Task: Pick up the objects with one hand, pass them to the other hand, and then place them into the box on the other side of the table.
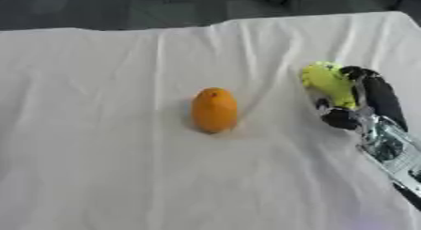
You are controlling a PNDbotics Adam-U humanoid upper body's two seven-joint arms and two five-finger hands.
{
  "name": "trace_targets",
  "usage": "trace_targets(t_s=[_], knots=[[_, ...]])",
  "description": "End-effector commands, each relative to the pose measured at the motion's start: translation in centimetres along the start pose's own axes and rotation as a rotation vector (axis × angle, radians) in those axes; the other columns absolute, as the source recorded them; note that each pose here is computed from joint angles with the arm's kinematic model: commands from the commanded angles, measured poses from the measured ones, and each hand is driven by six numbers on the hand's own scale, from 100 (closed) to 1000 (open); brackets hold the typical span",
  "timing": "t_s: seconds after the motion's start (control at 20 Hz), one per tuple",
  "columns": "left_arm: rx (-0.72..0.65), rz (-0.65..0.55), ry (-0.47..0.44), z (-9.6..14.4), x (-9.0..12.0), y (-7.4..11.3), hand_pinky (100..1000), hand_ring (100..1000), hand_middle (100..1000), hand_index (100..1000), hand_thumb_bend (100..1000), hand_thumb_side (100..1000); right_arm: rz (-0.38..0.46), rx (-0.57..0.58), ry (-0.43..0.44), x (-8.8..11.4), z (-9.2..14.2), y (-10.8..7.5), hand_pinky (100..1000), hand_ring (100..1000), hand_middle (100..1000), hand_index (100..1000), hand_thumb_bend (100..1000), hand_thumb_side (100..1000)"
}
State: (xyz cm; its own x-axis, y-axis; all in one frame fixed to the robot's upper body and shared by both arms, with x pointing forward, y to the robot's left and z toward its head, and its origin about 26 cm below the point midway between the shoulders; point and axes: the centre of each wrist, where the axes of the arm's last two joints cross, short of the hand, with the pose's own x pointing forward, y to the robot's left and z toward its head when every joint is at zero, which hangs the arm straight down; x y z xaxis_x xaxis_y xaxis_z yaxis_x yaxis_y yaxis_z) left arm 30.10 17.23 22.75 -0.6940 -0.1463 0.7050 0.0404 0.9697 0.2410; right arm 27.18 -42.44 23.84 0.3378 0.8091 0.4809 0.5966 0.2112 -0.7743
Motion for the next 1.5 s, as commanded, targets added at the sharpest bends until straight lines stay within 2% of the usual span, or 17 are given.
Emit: trace_targets(t_s=[0.05,0.2,0.35,0.55,1.1,1.15,1.5], knots=[[-0.002,0.002,-0.03,-0.2,0.7,0.2,749,680,540,689,100,560,0.199,-0.285,0.228,-0.3,-0.3,0.0,729,865,781,922,402,100],[-0.004,0.003,-0.031,-0.3,0.7,0.1,749,680,539,687,100,560,0.209,-0.315,0.239,-0.7,-0.6,-0.1,713,860,772,919,398,100],[-0.005,0.002,-0.032,-0.3,0.7,0.1,749,680,539,685,100,559,0.195,-0.353,0.251,-0.7,-0.8,-0.3,661,848,761,916,276,100],[-0.006,0.002,-0.031,-0.2,0.7,0.1,749,680,535,681,100,558,0.16,-0.398,0.269,-0.4,-1.0,-0.6,636,858,780,918,252,100],[-0.007,0.0,-0.026,-0.1,0.6,0.1,749,680,532,678,100,557,0.136,-0.378,0.317,-1.0,-1.5,-0.8,647,869,795,925,226,100],[-0.007,0.0,-0.025,-0.1,0.6,0.1,750,680,531,676,100,557,0.124,-0.378,0.32,-0.9,-1.5,-0.9,604,874,801,931,100,100],[-0.007,-0.005,-0.02,0.1,0.5,0.1,750,681,530,673,100,556,0.036,-0.34,0.349,-0.2,-1.5,-1.8,591,881,810,931,100,100]])
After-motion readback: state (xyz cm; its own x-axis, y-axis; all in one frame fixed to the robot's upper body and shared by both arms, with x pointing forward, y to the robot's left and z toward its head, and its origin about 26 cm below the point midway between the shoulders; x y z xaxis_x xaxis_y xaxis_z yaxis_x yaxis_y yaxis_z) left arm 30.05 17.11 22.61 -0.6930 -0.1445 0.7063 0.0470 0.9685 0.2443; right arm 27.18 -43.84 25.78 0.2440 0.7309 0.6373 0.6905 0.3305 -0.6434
